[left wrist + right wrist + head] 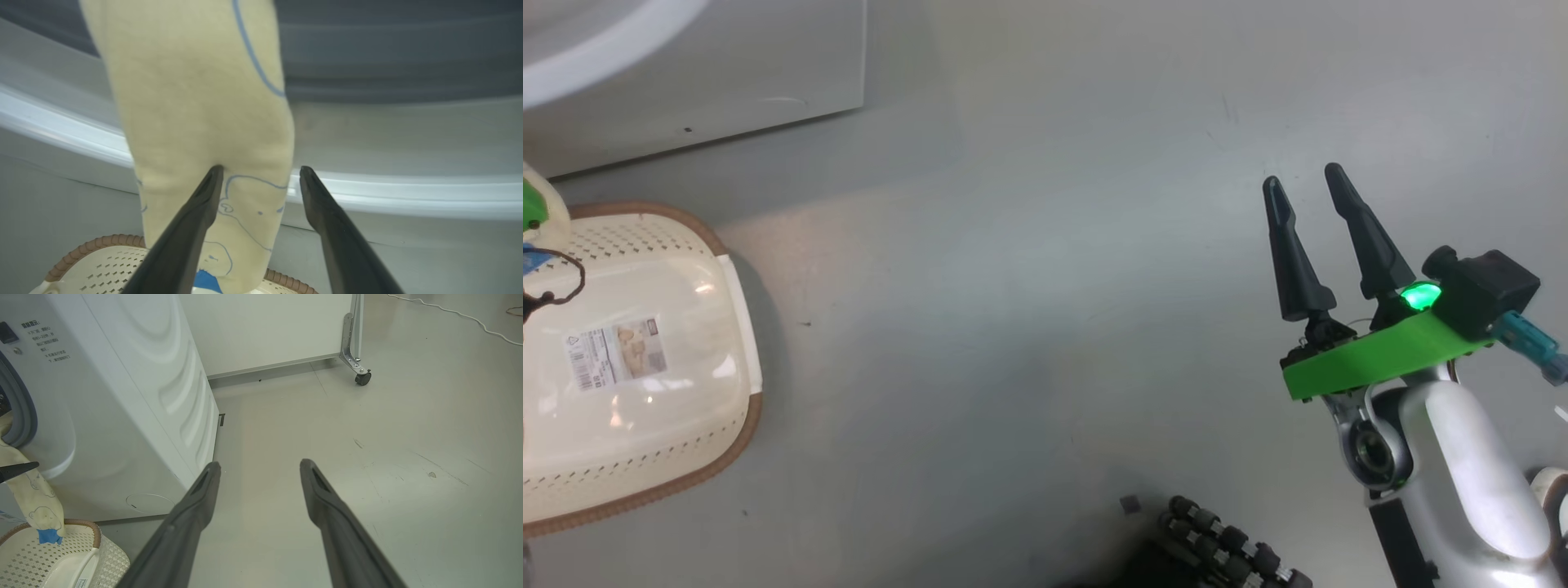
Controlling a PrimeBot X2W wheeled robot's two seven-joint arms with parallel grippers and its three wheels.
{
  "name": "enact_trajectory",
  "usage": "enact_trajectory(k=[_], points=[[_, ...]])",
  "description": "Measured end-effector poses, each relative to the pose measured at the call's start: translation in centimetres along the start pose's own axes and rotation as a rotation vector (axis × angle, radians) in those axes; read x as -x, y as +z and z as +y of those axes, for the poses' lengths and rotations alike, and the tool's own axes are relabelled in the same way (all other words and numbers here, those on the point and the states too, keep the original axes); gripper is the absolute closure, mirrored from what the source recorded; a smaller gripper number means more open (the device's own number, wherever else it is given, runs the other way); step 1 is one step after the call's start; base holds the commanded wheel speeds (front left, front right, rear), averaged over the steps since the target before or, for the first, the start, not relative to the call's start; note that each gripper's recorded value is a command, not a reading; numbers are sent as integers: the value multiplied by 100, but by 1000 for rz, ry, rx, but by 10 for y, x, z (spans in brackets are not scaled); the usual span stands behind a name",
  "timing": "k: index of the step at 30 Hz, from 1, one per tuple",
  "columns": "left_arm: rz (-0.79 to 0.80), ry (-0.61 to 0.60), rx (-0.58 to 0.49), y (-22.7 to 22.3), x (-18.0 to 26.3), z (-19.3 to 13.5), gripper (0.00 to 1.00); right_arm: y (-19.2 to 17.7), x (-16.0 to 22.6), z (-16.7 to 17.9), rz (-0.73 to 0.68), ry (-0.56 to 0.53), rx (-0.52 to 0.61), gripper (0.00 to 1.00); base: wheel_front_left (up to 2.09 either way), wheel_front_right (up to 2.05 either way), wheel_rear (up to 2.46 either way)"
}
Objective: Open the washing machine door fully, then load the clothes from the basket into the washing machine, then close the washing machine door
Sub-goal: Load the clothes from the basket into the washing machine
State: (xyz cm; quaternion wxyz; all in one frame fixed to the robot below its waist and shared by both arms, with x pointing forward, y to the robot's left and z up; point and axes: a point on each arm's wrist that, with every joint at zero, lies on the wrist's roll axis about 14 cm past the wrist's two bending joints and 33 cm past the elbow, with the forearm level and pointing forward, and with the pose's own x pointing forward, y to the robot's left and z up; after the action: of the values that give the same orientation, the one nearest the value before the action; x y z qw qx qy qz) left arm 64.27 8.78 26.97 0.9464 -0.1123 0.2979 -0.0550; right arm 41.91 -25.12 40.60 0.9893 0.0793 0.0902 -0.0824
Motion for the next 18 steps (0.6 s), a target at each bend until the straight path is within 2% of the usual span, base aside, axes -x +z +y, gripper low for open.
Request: enact_trajectory(k=[5, 6, 7, 18], points=[[-1, 7, 4, 3, -4, 2, 1, -3, -1, 1, 9, 3, 1, 0, 0, 0, 0], [-3, 9, 5, 5, -5, 3, 54, -4, -1, 1, 10, 4, 1, 0, 0, 0, 0], [-5, 10, 5, 6, -5, 4, 100, -4, -1, 2, 10, 5, 1, 0, 0, 0, 0], [-86, -12, 11, 29, 7, 7, 100, 2, -2, 11, -7, 31, -11, 0, 0, 0, 0]])
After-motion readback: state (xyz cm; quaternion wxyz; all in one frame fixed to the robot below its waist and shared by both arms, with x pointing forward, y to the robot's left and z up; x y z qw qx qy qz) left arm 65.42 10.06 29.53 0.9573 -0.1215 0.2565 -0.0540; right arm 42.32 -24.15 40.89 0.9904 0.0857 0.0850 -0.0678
